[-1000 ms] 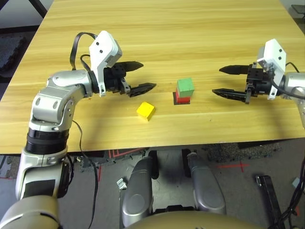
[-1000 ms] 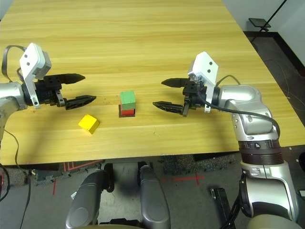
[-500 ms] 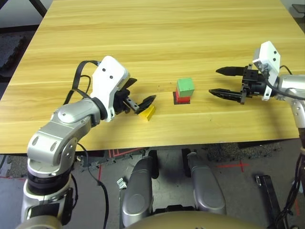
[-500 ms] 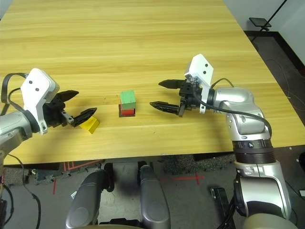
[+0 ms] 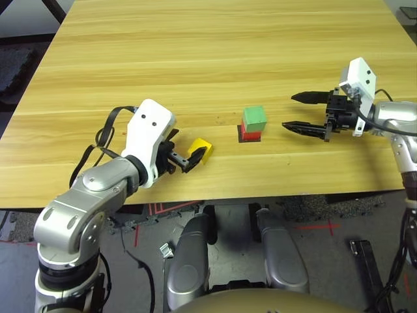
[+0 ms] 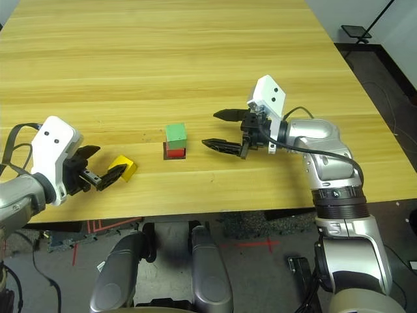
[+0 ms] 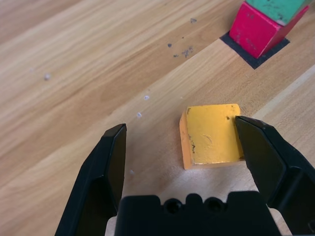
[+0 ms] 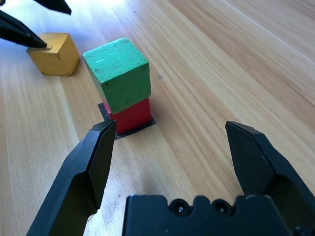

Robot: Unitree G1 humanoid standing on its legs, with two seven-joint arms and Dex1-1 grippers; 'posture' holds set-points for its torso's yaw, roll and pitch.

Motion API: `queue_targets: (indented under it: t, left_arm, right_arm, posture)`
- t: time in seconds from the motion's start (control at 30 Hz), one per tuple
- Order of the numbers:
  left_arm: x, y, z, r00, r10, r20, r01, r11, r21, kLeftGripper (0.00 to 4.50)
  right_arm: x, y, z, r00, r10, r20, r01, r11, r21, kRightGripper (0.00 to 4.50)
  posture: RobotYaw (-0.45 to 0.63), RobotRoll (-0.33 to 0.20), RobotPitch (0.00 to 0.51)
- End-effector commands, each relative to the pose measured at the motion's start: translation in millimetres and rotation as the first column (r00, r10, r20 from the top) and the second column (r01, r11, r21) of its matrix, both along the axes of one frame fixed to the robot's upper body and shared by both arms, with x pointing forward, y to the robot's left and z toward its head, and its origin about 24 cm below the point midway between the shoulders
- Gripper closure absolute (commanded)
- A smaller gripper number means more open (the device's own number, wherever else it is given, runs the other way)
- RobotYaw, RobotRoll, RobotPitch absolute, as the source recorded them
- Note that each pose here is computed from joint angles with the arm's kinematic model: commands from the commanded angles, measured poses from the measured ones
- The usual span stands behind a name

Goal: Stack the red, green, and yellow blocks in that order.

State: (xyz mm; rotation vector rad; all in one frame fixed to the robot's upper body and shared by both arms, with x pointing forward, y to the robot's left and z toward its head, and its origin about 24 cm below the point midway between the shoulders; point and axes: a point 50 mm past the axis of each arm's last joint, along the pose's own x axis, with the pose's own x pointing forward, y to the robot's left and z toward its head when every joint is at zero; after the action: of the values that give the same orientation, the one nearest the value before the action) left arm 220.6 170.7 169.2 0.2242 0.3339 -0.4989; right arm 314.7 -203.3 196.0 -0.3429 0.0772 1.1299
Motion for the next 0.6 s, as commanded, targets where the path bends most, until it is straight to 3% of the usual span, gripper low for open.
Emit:
queue_targets:
  t: [0.03, 0.6]
  left_arm:
    - [-2.8, -3.8, 1.8, 1.000, 0.002, -0.012, -0.003, 1.000, -0.027, 0.01]
    - [-7.3, -9.9, 2.3, 0.995, -0.073, -0.075, 0.072, 0.997, -0.021, 0.01]
  right_arm:
    - [-1.0, -0.1, -4.1, 1.000, 0.008, -0.004, -0.008, 1.000, -0.019, 0.00]
    - [3.0, -1.3, -7.5, 1.000, -0.001, -0.016, 0.001, 1.000, -0.014, 0.00]
  posture:
    - [0.28, 0.112, 0.291]
    - [0.29, 0.109, 0.305]
